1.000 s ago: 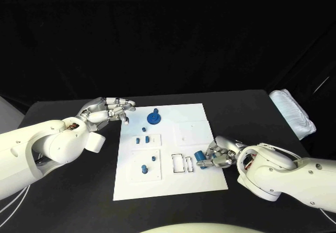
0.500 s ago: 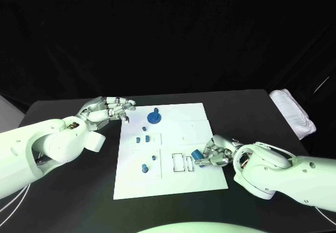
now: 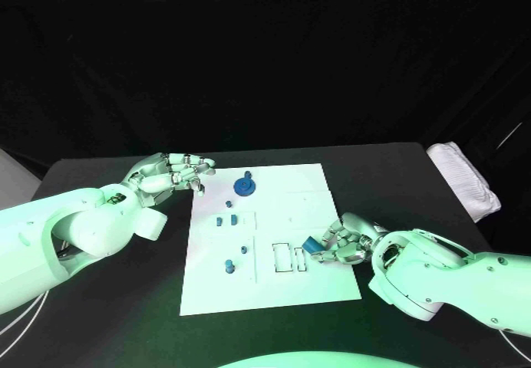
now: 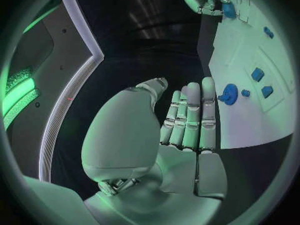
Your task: Assemble the parts on the task board
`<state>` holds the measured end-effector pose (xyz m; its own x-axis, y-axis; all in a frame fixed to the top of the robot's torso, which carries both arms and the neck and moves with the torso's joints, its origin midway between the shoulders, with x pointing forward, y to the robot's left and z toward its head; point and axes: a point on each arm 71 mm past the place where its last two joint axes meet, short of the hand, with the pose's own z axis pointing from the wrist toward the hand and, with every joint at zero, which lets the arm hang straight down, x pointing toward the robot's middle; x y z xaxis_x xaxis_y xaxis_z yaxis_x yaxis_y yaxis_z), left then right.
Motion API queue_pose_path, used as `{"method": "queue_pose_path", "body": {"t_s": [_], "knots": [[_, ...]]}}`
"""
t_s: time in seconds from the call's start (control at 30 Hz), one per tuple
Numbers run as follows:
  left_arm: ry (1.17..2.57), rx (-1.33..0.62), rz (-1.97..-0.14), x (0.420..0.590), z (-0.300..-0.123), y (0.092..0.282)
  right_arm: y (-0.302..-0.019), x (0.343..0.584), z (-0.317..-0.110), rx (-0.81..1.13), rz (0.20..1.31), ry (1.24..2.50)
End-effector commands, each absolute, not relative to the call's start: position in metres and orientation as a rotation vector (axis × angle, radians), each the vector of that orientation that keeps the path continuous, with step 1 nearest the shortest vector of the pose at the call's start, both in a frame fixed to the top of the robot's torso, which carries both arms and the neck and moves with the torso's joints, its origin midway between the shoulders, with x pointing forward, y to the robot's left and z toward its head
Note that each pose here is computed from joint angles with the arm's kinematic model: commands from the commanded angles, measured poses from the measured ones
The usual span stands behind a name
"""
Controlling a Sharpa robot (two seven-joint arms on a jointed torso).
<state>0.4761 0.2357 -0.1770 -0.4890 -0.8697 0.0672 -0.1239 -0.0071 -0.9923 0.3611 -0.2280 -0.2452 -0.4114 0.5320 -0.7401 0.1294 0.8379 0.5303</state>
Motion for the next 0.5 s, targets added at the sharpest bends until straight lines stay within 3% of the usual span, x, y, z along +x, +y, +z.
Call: {"method": "queue_pose_path", "body": {"t_s": [0.03, 0.3, 0.5], "knots": [[1.664, -1.034, -1.577, 0.475, -0.176, 0.234, -0.227, 0.361, -0.238, 0.618, 0.55, 1.948], [1.665, -1.034, -1.578, 0.475, -0.176, 0.233, -0.221, 0.362, -0.227, 0.628, 0.591, 1.952], [1.665, -1.033, -1.58, 0.475, -0.176, 0.232, -0.207, 0.361, -0.233, 0.598, 0.612, 2.03]]}}
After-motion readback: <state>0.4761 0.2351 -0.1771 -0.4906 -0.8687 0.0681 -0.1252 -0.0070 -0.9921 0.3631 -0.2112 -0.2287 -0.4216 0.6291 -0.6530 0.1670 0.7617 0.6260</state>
